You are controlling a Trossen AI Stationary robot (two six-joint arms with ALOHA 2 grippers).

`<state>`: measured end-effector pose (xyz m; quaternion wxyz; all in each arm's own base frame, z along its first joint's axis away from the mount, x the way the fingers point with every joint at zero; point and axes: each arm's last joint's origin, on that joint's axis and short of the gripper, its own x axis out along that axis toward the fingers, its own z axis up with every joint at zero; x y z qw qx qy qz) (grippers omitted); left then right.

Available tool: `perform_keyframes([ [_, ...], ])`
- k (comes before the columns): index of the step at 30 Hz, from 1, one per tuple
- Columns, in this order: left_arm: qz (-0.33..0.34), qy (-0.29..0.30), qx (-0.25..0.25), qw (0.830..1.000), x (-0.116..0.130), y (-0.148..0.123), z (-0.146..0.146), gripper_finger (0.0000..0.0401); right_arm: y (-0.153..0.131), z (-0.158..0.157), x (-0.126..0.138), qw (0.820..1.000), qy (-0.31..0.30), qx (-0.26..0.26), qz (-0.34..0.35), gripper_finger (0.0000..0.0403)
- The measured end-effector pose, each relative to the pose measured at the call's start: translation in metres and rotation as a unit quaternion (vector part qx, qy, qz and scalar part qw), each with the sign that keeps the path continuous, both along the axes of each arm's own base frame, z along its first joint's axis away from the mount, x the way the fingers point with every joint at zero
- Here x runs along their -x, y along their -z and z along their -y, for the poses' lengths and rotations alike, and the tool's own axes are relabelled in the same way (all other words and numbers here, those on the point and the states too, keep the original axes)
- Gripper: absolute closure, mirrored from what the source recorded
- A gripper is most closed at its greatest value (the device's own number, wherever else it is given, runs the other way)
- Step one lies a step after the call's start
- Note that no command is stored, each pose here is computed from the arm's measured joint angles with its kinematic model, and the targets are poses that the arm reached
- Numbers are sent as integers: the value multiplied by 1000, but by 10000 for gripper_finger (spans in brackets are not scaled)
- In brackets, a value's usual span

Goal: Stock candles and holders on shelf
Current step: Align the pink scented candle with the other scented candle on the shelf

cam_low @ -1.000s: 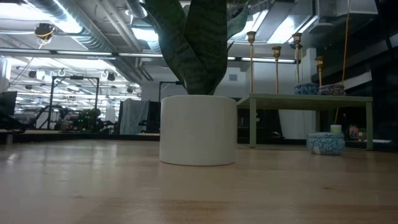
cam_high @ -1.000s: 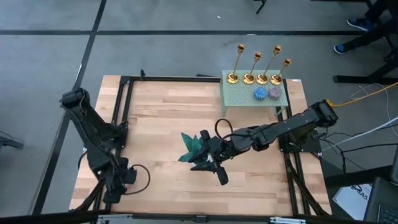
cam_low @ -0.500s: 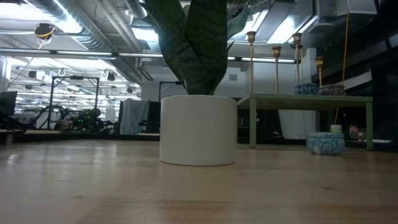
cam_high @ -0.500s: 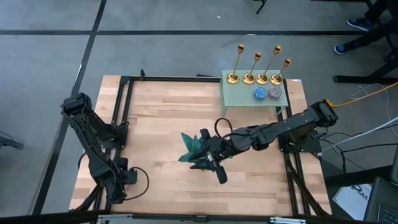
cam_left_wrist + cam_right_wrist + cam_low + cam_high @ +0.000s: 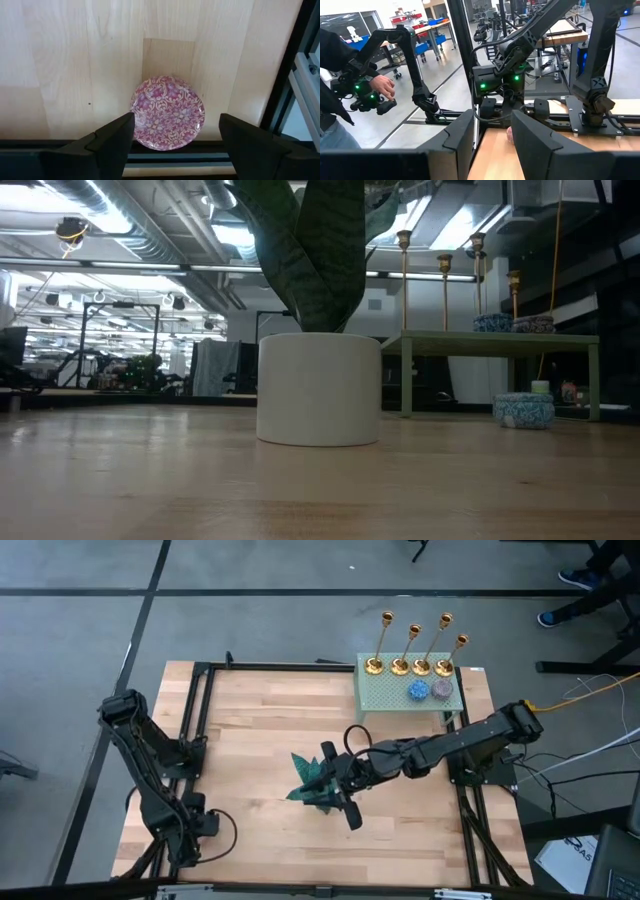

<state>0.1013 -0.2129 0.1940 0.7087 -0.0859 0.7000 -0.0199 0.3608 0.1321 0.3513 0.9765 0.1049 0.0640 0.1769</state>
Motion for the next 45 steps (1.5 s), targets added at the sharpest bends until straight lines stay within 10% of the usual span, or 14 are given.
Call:
perform_keyframes([
  [27, 92, -8, 4, 996, 9, 37, -6, 113, 0, 5, -2, 999, 37, 3, 1, 269],
  [45, 185, -46, -115, 975, -58, 40, -56, 113, 0, 8, -3, 998, 54, -10, -3, 269],
])
